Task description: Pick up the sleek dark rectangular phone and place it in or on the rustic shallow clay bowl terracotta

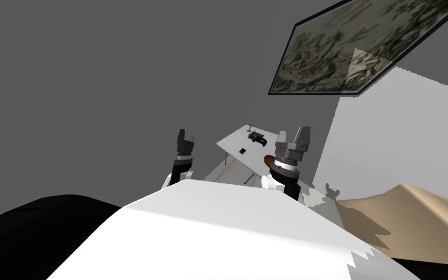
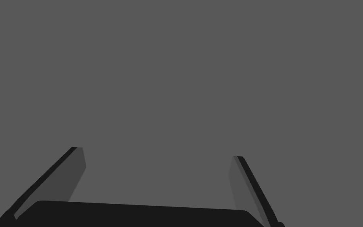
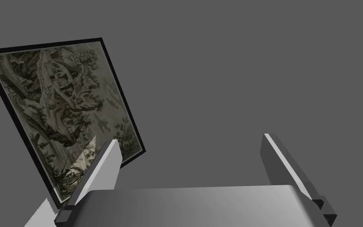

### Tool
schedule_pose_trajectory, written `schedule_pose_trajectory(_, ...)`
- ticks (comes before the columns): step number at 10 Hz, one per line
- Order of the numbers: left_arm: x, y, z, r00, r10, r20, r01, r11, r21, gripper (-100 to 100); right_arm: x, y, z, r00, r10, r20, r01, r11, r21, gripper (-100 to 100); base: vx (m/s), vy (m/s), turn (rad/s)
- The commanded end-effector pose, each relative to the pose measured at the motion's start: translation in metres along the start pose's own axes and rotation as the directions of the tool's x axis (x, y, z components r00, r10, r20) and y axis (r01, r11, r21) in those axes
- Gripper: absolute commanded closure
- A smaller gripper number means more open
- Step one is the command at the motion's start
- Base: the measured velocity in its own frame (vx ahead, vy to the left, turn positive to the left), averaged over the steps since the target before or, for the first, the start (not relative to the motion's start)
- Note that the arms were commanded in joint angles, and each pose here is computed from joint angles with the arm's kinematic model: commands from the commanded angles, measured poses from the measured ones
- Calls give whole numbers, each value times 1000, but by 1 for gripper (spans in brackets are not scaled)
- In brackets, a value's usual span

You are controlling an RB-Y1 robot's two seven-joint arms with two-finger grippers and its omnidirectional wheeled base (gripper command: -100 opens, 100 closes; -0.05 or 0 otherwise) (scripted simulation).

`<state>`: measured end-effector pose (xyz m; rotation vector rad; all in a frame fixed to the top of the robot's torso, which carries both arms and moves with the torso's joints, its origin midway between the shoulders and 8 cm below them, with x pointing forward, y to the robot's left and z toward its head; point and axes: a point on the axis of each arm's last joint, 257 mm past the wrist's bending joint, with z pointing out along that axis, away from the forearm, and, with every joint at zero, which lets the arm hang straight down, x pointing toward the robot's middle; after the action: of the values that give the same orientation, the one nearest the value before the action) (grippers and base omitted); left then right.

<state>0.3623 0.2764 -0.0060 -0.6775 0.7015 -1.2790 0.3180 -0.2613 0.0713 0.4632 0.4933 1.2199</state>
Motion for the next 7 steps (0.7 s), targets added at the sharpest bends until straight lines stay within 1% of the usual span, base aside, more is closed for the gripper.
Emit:
schedule_pose_trajectory(1, 0, 0, 0, 1000, 0, 0, 0, 1000, 0, 0, 4, 2, 0, 999, -22, -40, 22, 1000, -6, -100, -11, 1, 60)
schedule_pose_trajectory(4, 0, 0, 0, 1000, 0, 0, 0, 1000, 0, 0, 14, 8, -2, 985, -98, -141, 96, 995, -26, -100, -30, -6, 105)
schedule_pose_trajectory(6, 0, 0, 0, 1000, 0, 0, 0, 1000, 0, 0, 21, 12, -5, 963, -169, -211, 163, 985, -47, -100, -46, -1, 171)
schedule_pose_trajectory(7, 0, 0, 0, 1000, 0, 0, 0, 1000, 0, 0, 23, 12, -5, 960, -171, -220, 164, 985, -49, -100, -32, -3, 50)
